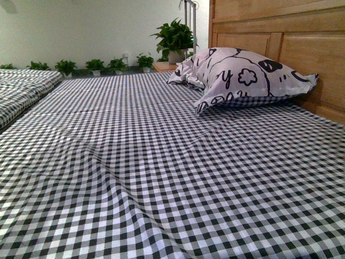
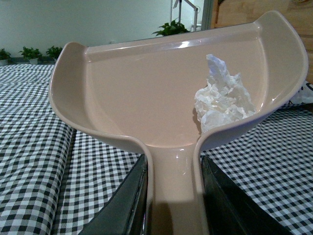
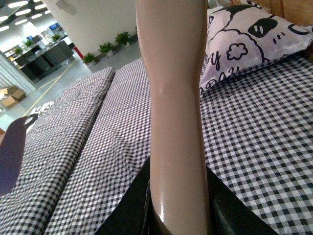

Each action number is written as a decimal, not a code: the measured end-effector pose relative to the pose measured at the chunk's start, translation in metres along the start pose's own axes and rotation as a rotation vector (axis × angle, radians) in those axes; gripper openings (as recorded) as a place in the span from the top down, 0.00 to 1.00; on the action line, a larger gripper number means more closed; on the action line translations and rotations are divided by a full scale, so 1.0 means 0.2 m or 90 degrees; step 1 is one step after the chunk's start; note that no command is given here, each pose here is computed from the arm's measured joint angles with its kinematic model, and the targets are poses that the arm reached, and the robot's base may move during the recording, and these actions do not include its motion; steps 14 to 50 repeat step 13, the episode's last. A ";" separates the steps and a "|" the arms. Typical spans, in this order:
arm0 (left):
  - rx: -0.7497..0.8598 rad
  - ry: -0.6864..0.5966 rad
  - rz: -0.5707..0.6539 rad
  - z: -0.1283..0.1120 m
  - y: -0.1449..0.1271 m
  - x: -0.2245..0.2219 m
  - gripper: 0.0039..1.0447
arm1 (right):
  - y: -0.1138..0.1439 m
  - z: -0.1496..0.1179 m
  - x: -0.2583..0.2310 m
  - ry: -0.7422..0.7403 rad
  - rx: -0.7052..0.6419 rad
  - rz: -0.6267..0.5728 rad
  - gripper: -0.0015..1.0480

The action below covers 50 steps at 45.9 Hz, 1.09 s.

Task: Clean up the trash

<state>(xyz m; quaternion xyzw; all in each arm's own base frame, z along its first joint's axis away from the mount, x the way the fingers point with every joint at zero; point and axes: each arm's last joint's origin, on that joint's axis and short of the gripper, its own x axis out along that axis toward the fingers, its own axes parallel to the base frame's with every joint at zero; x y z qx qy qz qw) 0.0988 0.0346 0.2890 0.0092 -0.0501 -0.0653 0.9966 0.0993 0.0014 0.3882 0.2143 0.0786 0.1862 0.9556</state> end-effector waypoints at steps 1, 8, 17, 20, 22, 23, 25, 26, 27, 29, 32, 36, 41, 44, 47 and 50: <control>0.000 0.000 0.000 0.00 0.00 0.00 0.73 | 0.00 0.00 0.00 0.000 0.000 0.000 0.81; 0.000 0.000 0.000 0.00 0.00 0.00 0.73 | 0.00 0.00 0.00 0.000 0.000 0.000 0.81; 0.000 0.000 0.000 0.00 0.00 0.00 0.73 | 0.00 0.00 0.00 0.000 0.000 0.000 0.81; 0.000 0.000 0.000 0.00 0.00 0.00 0.73 | 0.00 0.00 0.00 0.000 0.000 0.000 0.81; 0.000 0.000 0.000 0.00 0.00 0.00 0.73 | 0.00 0.00 0.00 0.000 0.000 0.000 0.81; 0.000 0.000 0.000 0.00 0.00 0.00 0.73 | 0.00 0.00 0.00 0.000 0.000 0.000 0.81; 0.000 0.000 0.000 0.00 0.00 0.00 0.73 | 0.00 0.00 0.00 0.000 0.000 0.000 0.81; 0.000 0.000 0.000 0.00 0.00 0.00 0.73 | 0.00 0.00 0.00 0.000 0.000 0.000 0.81; 0.000 0.000 0.000 0.00 0.00 0.00 0.73 | 0.00 0.00 0.00 0.000 0.000 0.000 0.81; 0.000 0.000 0.000 0.00 0.00 0.00 0.73 | 0.00 0.00 0.00 0.000 0.000 0.000 0.81; 0.000 0.000 0.000 0.00 0.00 0.00 0.73 | 0.00 0.00 0.00 0.000 0.000 0.000 0.81; 0.000 0.000 0.000 0.00 0.00 0.00 0.73 | 0.00 0.00 0.00 0.000 0.000 0.000 0.81; 0.000 0.000 0.000 0.00 0.00 0.00 0.73 | 0.00 0.00 0.00 0.000 0.000 0.000 0.81; 0.000 0.000 0.000 0.00 0.00 0.00 0.73 | 0.00 0.00 0.00 0.000 0.000 0.000 0.81; 0.000 0.000 0.000 0.00 0.00 0.00 0.73 | 0.00 0.00 0.00 0.000 0.000 0.000 0.81; 0.000 0.000 0.000 0.00 0.00 0.00 0.73 | 0.00 0.00 0.00 0.000 0.000 0.000 0.81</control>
